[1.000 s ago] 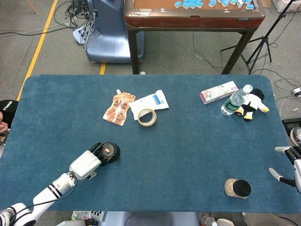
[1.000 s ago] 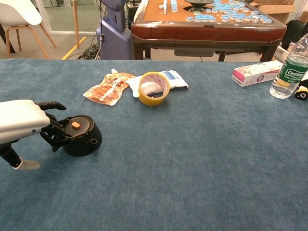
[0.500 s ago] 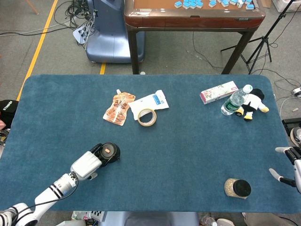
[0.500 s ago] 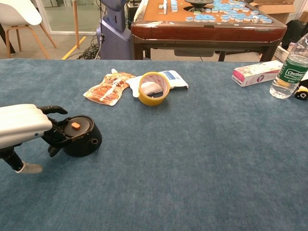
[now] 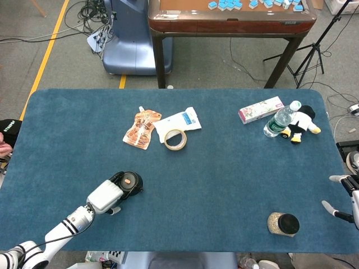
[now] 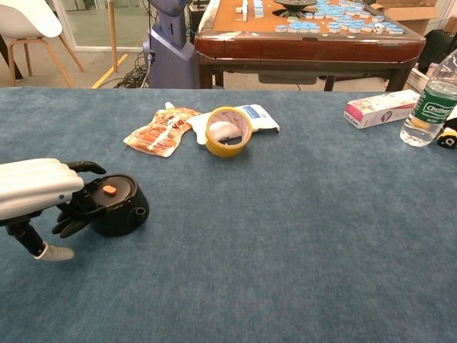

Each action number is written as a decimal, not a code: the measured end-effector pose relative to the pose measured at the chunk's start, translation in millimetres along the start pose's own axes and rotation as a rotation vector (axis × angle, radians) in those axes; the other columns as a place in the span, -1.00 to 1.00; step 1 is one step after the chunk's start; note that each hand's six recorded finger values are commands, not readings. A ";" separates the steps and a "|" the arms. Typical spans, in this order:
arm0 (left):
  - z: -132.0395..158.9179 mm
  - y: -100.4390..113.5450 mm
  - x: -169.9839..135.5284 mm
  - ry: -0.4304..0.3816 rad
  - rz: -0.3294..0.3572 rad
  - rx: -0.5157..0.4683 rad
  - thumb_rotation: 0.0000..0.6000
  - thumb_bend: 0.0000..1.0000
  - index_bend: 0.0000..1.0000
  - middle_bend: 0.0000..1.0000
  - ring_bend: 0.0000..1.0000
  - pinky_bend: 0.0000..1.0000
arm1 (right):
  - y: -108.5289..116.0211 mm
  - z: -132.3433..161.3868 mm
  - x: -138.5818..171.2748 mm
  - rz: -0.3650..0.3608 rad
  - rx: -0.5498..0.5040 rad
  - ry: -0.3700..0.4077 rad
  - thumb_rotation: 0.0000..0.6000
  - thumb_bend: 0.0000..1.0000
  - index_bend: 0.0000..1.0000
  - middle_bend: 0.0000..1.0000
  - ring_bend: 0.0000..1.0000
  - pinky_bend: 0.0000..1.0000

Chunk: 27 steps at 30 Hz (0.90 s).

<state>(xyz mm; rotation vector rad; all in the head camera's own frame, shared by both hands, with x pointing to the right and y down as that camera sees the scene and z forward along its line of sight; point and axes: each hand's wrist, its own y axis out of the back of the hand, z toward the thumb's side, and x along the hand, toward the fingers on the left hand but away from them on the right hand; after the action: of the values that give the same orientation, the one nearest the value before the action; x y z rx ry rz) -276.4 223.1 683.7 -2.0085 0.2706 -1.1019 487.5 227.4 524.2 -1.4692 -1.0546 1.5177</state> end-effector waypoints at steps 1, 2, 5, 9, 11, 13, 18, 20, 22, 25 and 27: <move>0.2 0.7 0.3 0.001 0.004 -0.006 0.86 -0.63 0.59 0.63 0.31 -0.93 | 0.0 -0.2 0.1 0.000 0.000 0.000 1.00 -0.66 -0.33 -0.27 -0.50 -0.44; 0.4 1.6 0.7 0.002 0.009 -0.012 0.81 -0.65 0.62 0.67 0.35 -0.93 | -0.1 -0.4 0.2 0.000 -0.001 -0.001 1.00 -0.66 -0.33 -0.27 -0.50 -0.44; 1.6 5.8 1.9 0.003 0.033 -0.030 0.70 -0.69 0.68 0.73 0.40 -0.93 | -0.4 -1.2 0.3 -0.001 -0.002 -0.003 1.00 -0.66 -0.33 -0.27 -0.50 -0.44; 4.1 14.8 4.3 0.010 0.079 -0.071 0.41 -0.73 0.75 0.82 0.47 -0.93 | -0.8 -2.4 0.4 -0.002 -0.005 -0.004 1.00 -0.66 -0.33 -0.27 -0.50 -0.44; 4.6 18.4 5.2 0.015 0.098 -0.085 0.28 -0.73 0.81 0.88 0.52 -0.93 | -1.1 -3.0 0.2 -0.001 -0.006 -0.004 1.00 -0.66 -0.33 -0.27 -0.50 -0.44; 4.9 22.1 6.2 0.025 0.122 -0.102 0.21 -0.73 0.85 0.93 0.57 -0.93 | -1.4 -3.7 -0.1 -0.001 -0.007 -0.004 1.00 -0.66 -0.33 -0.27 -0.50 -0.44; 4.0 28.5 6.1 0.054 0.169 -0.163 0.21 -0.73 0.97 1.00 0.68 -0.93 | -2.0 -5.8 -1.0 -0.002 -0.011 -0.005 1.00 -0.66 -0.33 -0.27 -0.50 -0.44; 2.3 30.5 5.0 0.067 0.185 -0.179 0.21 -0.73 1.00 1.00 0.72 -0.93 | -2.4 -6.2 -1.4 -0.002 -0.012 -0.005 1.00 -0.66 -0.33 -0.27 -0.50 -0.44; -0.4 32.7 3.0 0.086 0.201 -0.201 0.21 -0.73 1.00 1.00 0.75 -0.93 | -3.2 -6.1 -1.9 0.000 -0.015 -0.003 1.00 -0.66 -0.33 -0.27 -0.50 -0.44; -4.4 36.0 -0.5 0.111 0.225 -0.223 0.21 -0.73 1.00 1.00 0.78 -0.93 | -3.7 -5.8 -2.7 -0.001 -0.017 0.000 1.00 -0.66 -0.33 -0.27 -0.50 -0.44; -8.0 38.6 -3.6 0.131 0.244 -0.235 0.20 -0.73 1.00 1.00 0.80 -0.93 | -4.2 -5.6 -3.1 -0.001 -0.019 0.001 1.00 -0.66 -0.33 -0.27 -0.50 -0.44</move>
<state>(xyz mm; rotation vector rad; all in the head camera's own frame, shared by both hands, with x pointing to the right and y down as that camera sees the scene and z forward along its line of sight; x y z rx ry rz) -277.7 195.5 655.3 -2.0410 0.7236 -1.0863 493.2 226.3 529.2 -1.4822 -1.0709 1.5099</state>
